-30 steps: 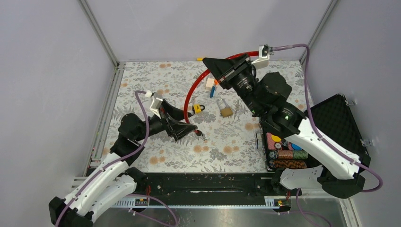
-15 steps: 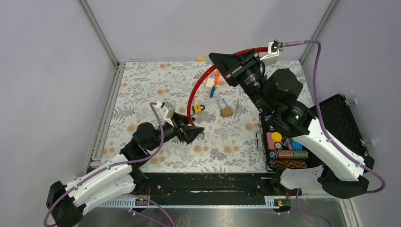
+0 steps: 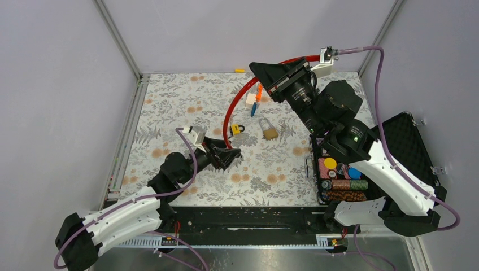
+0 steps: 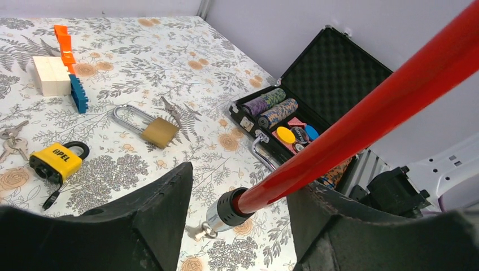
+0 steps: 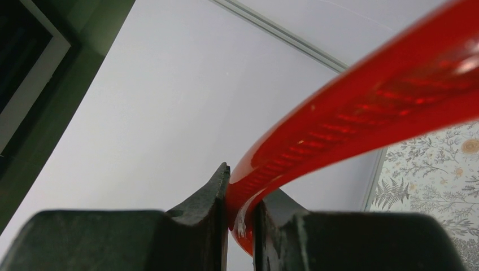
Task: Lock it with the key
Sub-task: Pick up the lock from the center of the board.
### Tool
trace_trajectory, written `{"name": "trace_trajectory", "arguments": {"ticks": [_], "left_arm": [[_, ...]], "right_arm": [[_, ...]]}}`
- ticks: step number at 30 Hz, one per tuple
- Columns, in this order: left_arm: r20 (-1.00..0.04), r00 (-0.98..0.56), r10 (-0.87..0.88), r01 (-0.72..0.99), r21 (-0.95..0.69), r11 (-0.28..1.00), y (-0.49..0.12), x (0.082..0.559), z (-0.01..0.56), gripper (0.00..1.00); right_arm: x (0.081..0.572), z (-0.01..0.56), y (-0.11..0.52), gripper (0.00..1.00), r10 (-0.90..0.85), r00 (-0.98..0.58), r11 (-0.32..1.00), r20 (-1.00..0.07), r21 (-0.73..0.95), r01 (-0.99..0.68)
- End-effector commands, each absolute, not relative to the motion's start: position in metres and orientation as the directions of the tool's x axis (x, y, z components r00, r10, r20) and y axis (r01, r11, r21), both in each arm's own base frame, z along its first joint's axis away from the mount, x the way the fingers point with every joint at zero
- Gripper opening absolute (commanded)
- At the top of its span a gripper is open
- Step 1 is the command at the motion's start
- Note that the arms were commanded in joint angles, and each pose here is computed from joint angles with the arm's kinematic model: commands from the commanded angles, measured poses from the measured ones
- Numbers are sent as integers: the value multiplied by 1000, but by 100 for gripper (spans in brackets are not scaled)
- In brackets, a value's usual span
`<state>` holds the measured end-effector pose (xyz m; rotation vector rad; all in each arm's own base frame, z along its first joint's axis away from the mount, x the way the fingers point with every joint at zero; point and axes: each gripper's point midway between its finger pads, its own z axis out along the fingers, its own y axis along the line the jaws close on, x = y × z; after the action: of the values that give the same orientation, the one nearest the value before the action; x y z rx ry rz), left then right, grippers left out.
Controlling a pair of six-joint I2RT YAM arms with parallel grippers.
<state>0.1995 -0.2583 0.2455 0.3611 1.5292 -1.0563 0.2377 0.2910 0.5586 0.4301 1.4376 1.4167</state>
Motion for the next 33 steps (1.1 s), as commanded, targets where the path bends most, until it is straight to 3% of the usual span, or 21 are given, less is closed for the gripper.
{"name": "trace_trajectory", "arguments": {"ticks": [1, 6, 12, 19, 22, 25, 33], "left_arm": [[-878, -223, -423, 718, -441, 538, -254, 206, 260, 59], [-883, -220, -415, 721, -434, 540, -255, 205, 256, 56], [-886, -233, -400, 735, -430, 524, -261, 204, 253, 39], [-892, -241, -382, 728, -427, 537, -263, 206, 246, 36], [-896, -227, -383, 730, -416, 542, -262, 206, 250, 24], [-901, -206, -382, 727, -402, 556, -260, 209, 260, 0], [-917, -90, -389, 651, -350, 674, -236, 227, 298, 0]], "right_arm": [[235, 596, 275, 0, 873, -378, 138, -309, 899, -416], [234, 600, 273, 0, 880, -379, 113, -286, 902, -417], [233, 602, 273, 0, 882, -385, 98, -272, 905, -414], [233, 600, 271, 0, 883, -386, 96, -268, 907, -411], [232, 597, 270, 0, 882, -384, 102, -272, 908, -407], [231, 593, 269, 0, 883, -385, 97, -269, 907, -411], [228, 546, 268, 0, 873, -413, 93, -260, 920, -382]]}}
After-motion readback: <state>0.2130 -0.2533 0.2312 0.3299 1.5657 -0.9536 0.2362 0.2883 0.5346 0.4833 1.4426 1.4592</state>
